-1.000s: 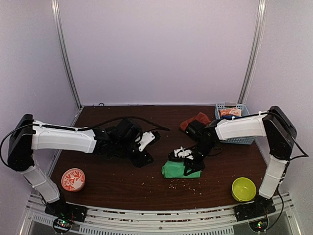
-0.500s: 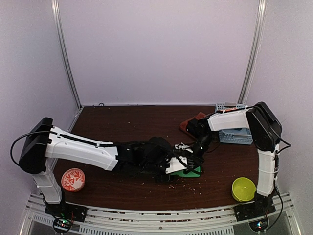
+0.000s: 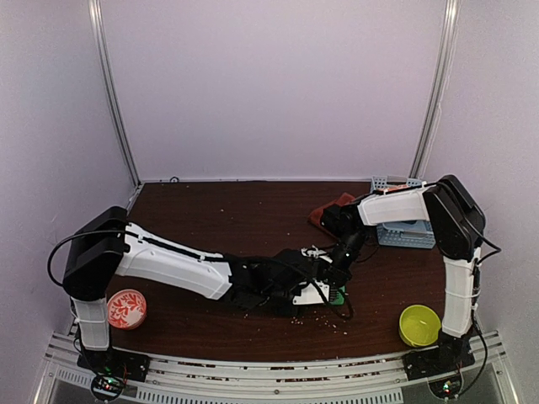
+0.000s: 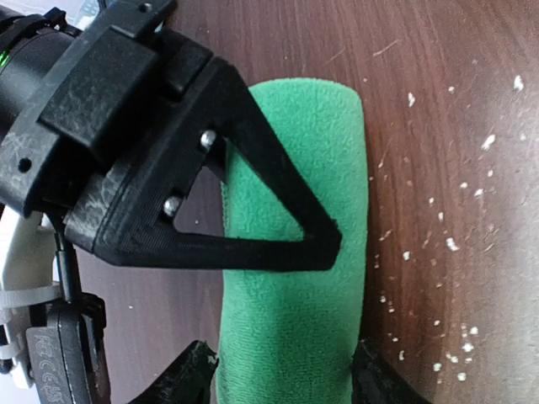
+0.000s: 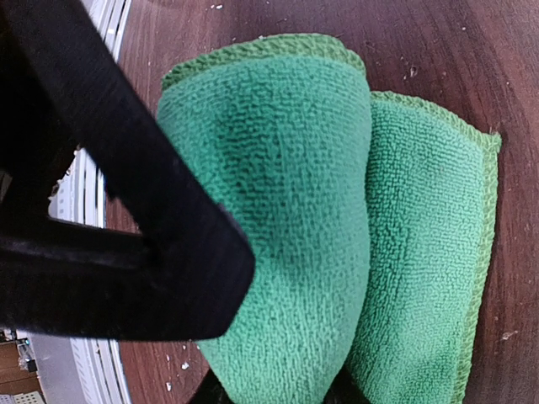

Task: Roll the towels
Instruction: Roll the towel at the center of the board, then pick up the towel from the center of the board.

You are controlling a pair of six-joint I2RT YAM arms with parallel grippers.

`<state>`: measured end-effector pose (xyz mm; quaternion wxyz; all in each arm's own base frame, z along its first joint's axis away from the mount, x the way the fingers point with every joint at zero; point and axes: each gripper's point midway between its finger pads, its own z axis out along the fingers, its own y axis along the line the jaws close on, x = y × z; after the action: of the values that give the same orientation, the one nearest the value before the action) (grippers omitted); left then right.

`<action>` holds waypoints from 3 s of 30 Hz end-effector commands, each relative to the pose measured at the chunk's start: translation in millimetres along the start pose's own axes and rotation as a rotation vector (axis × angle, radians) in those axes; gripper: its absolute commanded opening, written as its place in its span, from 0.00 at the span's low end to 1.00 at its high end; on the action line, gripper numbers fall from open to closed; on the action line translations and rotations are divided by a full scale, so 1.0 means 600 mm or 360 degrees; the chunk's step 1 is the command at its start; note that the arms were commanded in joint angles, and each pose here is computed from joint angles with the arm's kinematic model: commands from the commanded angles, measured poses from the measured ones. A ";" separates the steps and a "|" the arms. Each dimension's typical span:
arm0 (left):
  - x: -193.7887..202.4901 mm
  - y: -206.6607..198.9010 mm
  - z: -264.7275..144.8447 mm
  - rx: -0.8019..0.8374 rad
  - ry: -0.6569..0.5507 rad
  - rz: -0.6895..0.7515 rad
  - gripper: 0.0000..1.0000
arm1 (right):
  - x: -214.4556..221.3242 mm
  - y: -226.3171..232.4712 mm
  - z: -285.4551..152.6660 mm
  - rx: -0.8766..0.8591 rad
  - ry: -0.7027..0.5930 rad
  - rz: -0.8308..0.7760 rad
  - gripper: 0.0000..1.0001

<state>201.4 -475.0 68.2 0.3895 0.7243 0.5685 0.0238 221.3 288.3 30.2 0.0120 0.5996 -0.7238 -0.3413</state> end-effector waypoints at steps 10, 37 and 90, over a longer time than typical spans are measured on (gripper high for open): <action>0.022 -0.024 0.038 -0.0009 0.0134 0.0134 0.56 | 0.096 -0.011 0.058 -0.0024 0.0328 0.0130 0.15; 0.058 -0.120 0.073 0.0761 0.0401 -0.0287 0.23 | -0.217 0.247 -0.463 0.0859 -0.0939 -0.0316 0.49; 0.082 -0.129 0.096 0.1702 0.0376 -0.1251 0.10 | 0.017 -0.005 -0.044 0.1650 0.0378 -0.0803 0.70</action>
<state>220.2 -508.7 39.2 0.0324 0.5744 0.7211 -0.3862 225.5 260.4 49.3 -0.2918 0.7113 -0.6216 0.1499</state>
